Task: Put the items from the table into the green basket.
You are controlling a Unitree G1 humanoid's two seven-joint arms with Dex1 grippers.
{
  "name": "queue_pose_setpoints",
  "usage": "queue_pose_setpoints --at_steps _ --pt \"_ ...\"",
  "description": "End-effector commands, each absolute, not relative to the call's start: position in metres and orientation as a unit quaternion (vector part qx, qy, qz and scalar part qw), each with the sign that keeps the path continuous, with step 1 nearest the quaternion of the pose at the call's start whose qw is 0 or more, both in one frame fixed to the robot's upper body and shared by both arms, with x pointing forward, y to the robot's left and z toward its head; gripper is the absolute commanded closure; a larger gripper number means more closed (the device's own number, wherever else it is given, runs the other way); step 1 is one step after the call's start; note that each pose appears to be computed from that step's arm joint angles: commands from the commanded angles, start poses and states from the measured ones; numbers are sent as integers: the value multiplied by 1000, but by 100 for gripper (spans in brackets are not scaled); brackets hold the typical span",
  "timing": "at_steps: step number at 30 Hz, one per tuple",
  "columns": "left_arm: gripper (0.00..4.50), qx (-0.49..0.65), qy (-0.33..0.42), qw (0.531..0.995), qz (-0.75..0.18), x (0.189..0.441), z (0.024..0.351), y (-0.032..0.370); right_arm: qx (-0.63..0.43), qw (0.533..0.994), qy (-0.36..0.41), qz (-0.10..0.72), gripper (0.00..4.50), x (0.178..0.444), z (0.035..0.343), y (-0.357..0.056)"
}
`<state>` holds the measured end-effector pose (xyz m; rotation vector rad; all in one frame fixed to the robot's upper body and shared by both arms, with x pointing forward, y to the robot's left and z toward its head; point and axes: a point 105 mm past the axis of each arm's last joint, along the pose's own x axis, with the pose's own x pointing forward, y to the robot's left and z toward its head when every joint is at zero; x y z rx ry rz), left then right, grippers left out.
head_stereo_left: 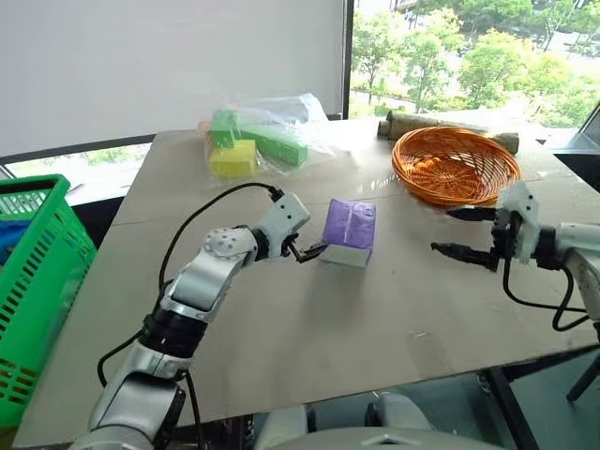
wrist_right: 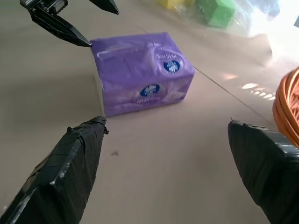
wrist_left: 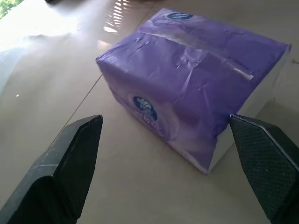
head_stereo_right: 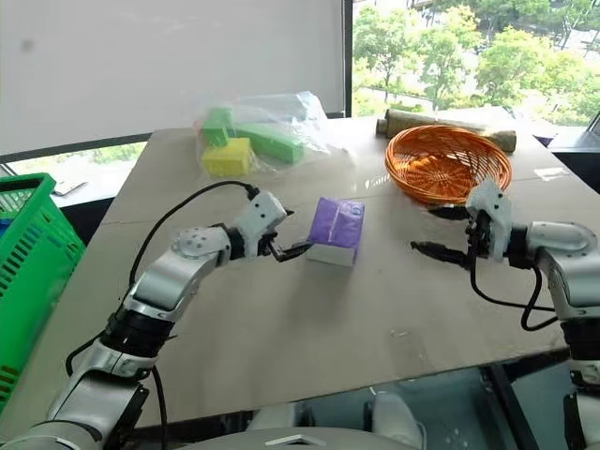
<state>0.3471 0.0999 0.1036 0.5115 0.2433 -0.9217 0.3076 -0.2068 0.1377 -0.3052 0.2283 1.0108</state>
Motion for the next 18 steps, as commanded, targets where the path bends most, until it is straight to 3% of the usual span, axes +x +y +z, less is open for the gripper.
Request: queue_pose_setpoints --at_steps 1,10,11,16,18 --pt "6 276 96 837 -463 355 111 86 -166 864 63 472 0 303 162 -204" --pt "6 350 199 784 -473 361 67 90 -153 873 54 460 0 296 165 -202" --pt "56 348 209 783 -472 361 64 92 -154 873 55 460 0 296 165 -202" --pt "206 336 222 789 -464 362 60 92 -156 870 58 464 0 295 164 -201" --pt "290 335 217 793 -461 362 61 92 -157 869 58 466 0 296 164 -199"
